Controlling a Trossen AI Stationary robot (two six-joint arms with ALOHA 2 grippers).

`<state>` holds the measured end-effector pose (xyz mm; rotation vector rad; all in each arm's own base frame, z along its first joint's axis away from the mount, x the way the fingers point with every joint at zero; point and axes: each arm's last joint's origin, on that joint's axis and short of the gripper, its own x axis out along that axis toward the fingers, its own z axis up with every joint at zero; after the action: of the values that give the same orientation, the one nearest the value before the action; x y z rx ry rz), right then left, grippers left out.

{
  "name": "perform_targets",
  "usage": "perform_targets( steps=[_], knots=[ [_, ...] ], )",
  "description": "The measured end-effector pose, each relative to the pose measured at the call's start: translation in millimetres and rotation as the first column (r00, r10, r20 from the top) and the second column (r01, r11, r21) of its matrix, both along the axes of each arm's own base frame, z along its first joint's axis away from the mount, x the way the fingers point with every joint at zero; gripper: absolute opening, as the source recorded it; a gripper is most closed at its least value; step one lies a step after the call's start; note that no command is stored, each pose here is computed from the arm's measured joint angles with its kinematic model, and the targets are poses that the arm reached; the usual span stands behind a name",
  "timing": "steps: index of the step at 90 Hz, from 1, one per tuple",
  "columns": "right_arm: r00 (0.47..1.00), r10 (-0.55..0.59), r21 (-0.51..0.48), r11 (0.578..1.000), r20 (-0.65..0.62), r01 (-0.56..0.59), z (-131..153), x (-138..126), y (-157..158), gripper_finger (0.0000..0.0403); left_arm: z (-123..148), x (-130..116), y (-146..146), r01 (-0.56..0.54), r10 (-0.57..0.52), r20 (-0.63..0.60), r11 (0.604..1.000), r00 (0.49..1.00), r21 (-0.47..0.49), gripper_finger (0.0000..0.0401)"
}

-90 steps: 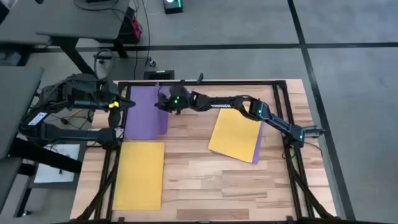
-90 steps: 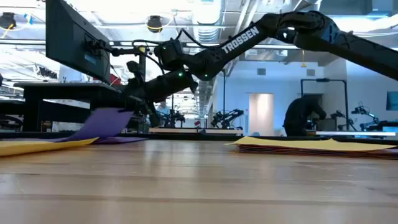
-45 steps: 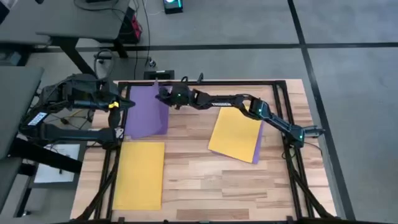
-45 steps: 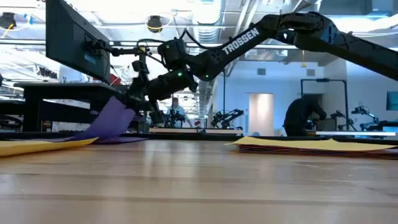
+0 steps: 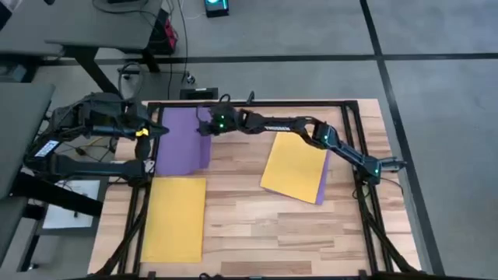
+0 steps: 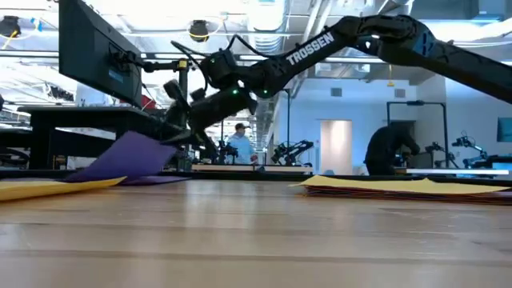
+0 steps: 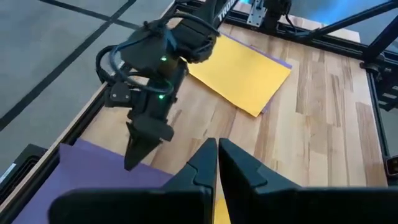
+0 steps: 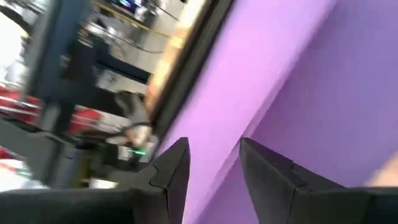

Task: Organize paper
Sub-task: Stack the purple paper on top of the other purple paper

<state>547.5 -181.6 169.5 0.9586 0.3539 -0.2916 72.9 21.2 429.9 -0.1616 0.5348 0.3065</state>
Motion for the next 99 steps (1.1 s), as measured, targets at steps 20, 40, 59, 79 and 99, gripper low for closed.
perform_targets(
  steps=[20,40,59,79,99],
  knots=[
    [0.982,0.164,-0.128,0.976,-0.092,-0.175,25.3,0.4,6.6,0.0132,-3.0,-1.8,-0.5,0.000,0.000,-0.035,1.000,0.999,-0.011,0.0000],
    [0.899,0.416,-0.283,0.853,-0.140,-0.439,41.8,10.9,60.7,0.0131,-3.5,-2.2,-0.6,-0.002,0.001,-0.041,1.000,0.999,-0.015,0.0000],
    [0.778,0.578,-0.440,0.649,-0.246,-0.621,21.8,21.2,117.6,0.0062,-3.4,-2.3,-0.6,-0.012,0.011,-0.036,1.000,0.999,-0.029,0.0000],
    [0.764,0.583,-0.489,0.598,-0.279,-0.635,13.3,23.6,126.4,0.0005,-3.3,-2.1,-0.6,-0.016,0.015,-0.033,0.999,0.999,-0.035,0.0000],
    [0.736,0.581,-0.392,0.623,-0.347,-0.677,-22.3,23.6,126.7,0.0000,-3.2,-1.9,-0.5,-0.021,0.020,-0.030,0.999,0.999,-0.041,0.0000]
  ],
)
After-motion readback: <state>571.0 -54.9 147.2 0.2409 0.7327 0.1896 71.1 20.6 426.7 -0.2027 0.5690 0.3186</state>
